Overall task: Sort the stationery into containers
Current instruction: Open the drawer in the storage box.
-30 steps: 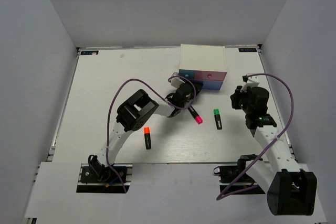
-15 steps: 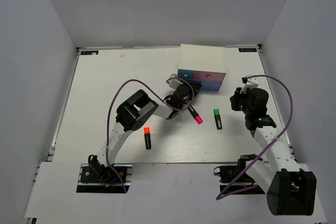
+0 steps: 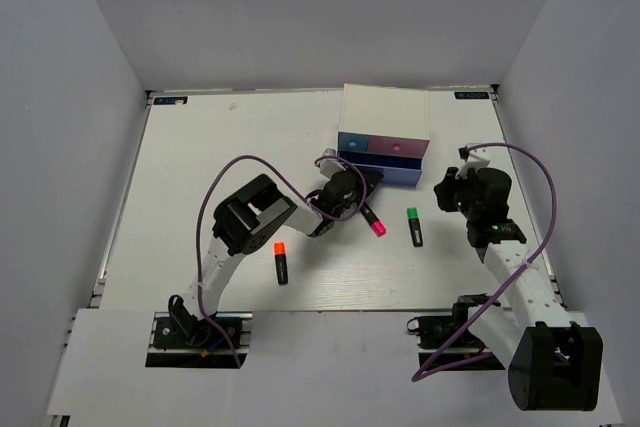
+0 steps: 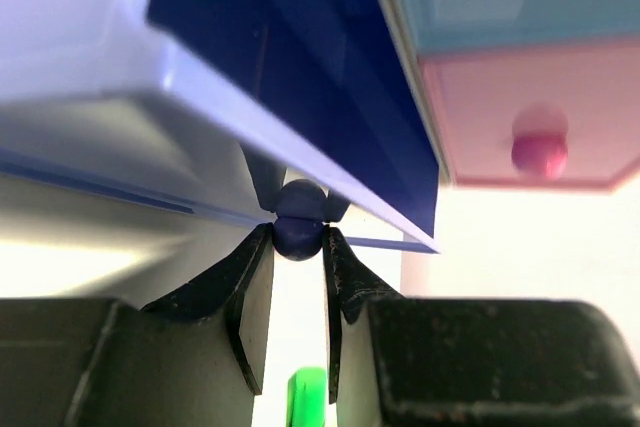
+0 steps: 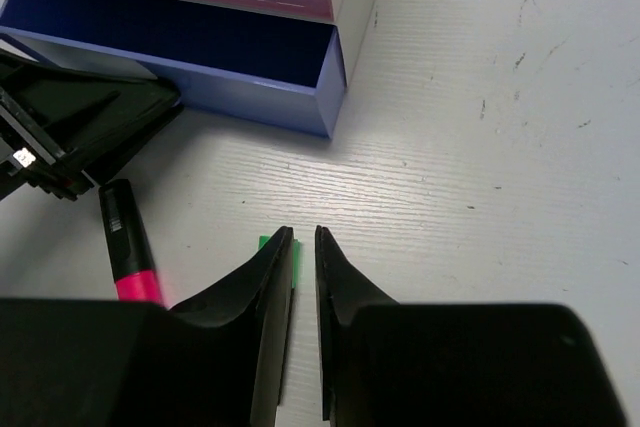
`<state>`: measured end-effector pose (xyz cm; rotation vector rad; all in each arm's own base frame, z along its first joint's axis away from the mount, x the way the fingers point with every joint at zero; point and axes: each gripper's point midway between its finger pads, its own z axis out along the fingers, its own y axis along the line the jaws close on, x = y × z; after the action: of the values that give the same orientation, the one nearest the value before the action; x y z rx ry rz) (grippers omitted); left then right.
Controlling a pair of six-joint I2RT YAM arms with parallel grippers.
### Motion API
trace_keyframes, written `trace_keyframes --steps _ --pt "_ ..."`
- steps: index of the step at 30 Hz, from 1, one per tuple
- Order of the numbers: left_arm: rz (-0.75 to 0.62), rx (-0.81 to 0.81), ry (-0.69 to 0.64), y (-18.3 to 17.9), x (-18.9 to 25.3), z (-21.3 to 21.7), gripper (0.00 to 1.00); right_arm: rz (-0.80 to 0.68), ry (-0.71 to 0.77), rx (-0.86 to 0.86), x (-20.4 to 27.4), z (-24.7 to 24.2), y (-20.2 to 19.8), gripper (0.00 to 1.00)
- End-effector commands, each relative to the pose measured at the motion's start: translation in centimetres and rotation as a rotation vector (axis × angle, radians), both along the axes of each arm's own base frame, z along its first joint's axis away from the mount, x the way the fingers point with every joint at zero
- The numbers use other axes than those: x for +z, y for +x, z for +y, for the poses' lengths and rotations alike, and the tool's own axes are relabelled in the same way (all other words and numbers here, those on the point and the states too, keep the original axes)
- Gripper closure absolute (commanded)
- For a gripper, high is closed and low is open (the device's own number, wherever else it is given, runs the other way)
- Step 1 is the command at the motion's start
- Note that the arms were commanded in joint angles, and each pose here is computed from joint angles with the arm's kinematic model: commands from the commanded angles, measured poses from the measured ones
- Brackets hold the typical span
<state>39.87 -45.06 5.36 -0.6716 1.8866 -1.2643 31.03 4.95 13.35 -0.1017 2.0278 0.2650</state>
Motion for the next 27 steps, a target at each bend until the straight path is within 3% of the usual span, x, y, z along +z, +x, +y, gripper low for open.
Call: trace_keyframes --steps 1,15,18,19,21,25,27 --pt "0.035 -0.129 0.044 -4.1 0.5 -1.1 0.80 -0.059 0.006 0.048 1.6 0.7 0.3 0.79" --pt "0.099 -0.217 0.109 -8.2 -0.4 -0.7 0.81 -0.033 0.012 0.096 1.3 1.4 -0.3 0.73" --pt "0.103 -0.236 0.104 -8.7 -0.5 -0.5 0.61 -0.033 0.004 0.120 1.3 1.6 -0.4 0.67" --pt "0.103 -0.236 0.104 -8.9 -0.3 -0.3 0.46 -0.030 0.008 0.136 1.2 1.9 -0.6 0.66" --pt "0.096 -0.236 0.097 -9.0 0.2 -0.2 0.32 -0.035 0.017 0.159 1.4 2.2 -0.7 0.60" --pt "0.074 -0.233 0.105 -9.3 1.1 0.6 0.12 0.016 -0.004 0.198 0.2 2.4 -1.8 0.50" --pt "0.057 -0.225 0.104 -9.4 2.0 1.1 0.10 0.029 -0.020 0.230 -0.2 2.5 -2.3 0.44"
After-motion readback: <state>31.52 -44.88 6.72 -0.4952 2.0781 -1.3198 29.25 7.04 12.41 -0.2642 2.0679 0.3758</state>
